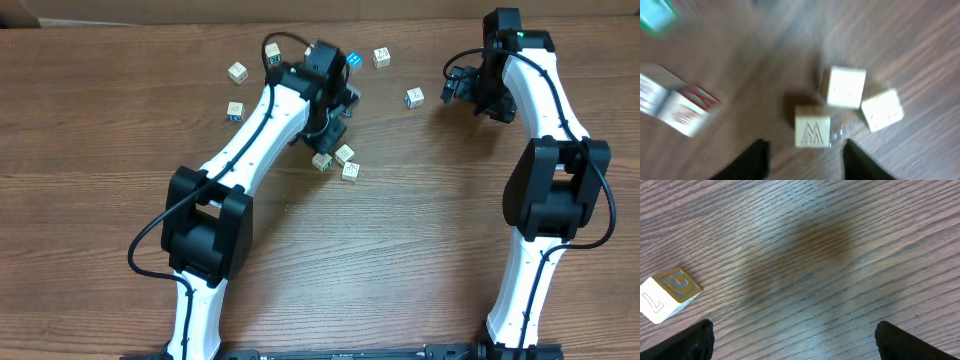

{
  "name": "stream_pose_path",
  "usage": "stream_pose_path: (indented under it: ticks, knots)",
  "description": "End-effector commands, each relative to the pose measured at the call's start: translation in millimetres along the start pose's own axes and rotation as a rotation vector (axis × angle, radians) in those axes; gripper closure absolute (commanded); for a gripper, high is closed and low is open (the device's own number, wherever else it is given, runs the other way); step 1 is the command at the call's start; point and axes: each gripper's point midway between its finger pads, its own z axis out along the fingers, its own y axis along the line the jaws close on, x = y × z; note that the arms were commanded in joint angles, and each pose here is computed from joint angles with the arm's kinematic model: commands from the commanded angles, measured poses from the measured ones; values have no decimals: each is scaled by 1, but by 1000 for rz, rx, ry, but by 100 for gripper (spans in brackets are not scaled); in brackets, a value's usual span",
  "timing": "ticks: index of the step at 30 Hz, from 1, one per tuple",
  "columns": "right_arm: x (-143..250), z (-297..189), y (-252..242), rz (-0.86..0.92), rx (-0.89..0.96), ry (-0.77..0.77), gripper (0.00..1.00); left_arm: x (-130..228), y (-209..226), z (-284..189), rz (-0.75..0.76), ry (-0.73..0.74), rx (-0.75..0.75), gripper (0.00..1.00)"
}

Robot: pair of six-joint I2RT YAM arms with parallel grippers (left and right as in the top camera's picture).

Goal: Form a circle

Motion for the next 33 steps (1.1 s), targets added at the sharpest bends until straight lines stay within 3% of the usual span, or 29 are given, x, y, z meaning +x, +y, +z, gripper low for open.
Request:
stream_pose_path:
  ticks: [1,4,5,19,33]
  knots:
    - [-10,-17,2,7,-15,-46,0,-25,-2,-16,-69,-90,-8,72]
    - [-10,-17,2,7,-15,-46,0,-34,-5,-15,-112,-123,0,94]
    - [-10,-17,2,7,-15,-46,0,-36,-7,-14,-119,-130,0,96]
    - [-10,-17,2,7,-15,-46,0,-63,-49,-2,-105,-199,9,96]
    - [-10,-17,2,7,-15,-46,0,-59,-42,30,-139,-160,-62,96]
